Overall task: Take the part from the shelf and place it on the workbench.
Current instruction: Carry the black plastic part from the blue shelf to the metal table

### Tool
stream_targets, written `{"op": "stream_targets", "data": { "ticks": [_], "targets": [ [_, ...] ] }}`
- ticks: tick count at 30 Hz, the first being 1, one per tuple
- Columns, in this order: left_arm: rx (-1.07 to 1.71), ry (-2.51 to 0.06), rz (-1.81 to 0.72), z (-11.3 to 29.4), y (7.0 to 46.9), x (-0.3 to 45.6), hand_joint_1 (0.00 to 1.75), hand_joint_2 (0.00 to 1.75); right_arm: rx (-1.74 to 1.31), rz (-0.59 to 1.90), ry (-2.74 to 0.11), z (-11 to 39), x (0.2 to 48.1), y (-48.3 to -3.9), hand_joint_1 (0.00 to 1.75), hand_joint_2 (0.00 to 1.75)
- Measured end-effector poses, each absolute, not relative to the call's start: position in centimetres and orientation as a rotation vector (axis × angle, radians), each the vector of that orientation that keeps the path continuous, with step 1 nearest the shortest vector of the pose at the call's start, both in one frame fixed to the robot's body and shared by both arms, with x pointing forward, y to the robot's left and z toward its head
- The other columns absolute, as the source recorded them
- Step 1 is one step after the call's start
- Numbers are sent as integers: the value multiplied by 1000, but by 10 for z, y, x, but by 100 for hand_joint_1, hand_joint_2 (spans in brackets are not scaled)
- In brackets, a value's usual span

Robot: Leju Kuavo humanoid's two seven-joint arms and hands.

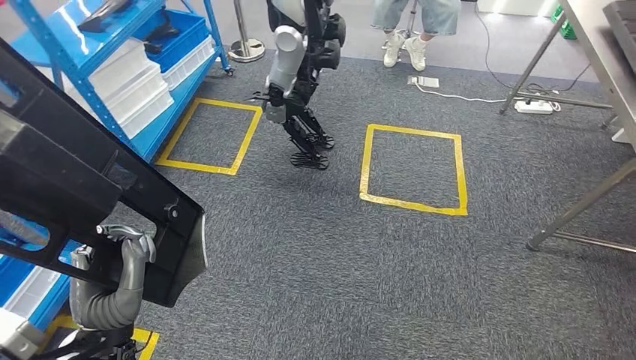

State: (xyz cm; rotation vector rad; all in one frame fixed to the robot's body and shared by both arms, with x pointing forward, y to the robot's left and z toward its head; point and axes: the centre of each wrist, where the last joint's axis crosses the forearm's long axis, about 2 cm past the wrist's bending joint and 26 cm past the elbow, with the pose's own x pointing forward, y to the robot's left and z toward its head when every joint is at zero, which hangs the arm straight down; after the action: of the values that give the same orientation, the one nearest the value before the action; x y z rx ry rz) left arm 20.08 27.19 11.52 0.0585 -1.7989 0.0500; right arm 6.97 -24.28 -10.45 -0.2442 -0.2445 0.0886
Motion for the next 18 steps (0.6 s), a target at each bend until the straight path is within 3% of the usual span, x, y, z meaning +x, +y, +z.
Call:
{"op": "stream_targets", "data": {
  "ticks": [18],
  "targets": [
    [46, -1811, 34, 120, 268, 203, 175, 175, -238, 92, -253, -104, 70, -240, 0, 0]
  ]
}}
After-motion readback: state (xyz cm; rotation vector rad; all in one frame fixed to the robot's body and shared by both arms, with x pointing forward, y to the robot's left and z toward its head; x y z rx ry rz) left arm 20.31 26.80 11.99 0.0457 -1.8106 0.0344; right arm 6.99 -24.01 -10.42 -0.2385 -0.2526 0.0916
